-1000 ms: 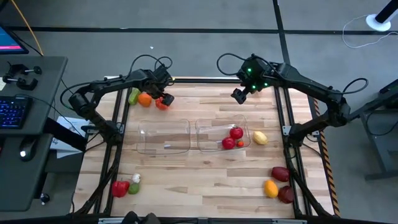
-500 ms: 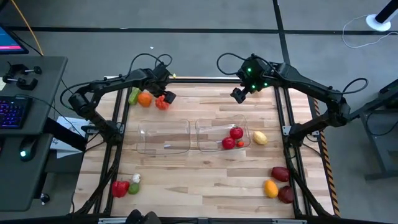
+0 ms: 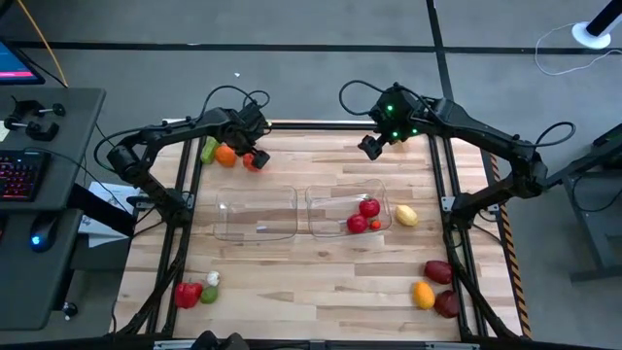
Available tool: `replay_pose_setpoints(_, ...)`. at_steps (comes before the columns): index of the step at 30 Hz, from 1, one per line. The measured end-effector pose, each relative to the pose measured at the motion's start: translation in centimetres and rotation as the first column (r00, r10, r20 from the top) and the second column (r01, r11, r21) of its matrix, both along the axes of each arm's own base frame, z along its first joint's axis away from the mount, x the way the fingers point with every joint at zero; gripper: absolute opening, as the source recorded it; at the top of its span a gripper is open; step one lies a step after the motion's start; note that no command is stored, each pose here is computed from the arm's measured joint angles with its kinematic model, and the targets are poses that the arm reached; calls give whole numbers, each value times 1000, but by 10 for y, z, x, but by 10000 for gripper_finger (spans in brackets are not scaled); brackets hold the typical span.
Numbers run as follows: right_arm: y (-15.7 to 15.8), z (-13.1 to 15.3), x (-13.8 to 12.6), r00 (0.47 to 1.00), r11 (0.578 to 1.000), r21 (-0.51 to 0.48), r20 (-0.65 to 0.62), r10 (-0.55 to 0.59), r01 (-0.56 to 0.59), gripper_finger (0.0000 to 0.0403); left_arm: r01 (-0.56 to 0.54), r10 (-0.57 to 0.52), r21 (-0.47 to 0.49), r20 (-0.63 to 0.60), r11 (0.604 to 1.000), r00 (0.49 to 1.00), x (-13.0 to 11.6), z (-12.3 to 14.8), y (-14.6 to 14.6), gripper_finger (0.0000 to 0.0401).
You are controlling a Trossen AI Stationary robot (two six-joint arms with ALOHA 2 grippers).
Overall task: Sort produce into baskets
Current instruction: Put the orange bell pepper into the left transparent bin
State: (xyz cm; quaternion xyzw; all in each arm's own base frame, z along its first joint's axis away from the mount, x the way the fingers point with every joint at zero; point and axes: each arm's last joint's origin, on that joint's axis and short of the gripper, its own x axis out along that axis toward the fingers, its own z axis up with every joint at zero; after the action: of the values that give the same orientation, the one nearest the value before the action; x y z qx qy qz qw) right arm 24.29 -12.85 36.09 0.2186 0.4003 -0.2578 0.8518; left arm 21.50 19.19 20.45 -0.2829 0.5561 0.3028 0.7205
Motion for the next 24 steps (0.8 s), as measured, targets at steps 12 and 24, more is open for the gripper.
replay_pose_setpoints(12,0,0,1,1000,1000,2,11,-9,9,369,-95,95,-13,-33,995,995,3,-14,7,397)
replay_pose_setpoints(24,0,0,1,1000,1000,7,13,-14,14,369,-122,104,-88,-184,989,977,12,-63,15,397)
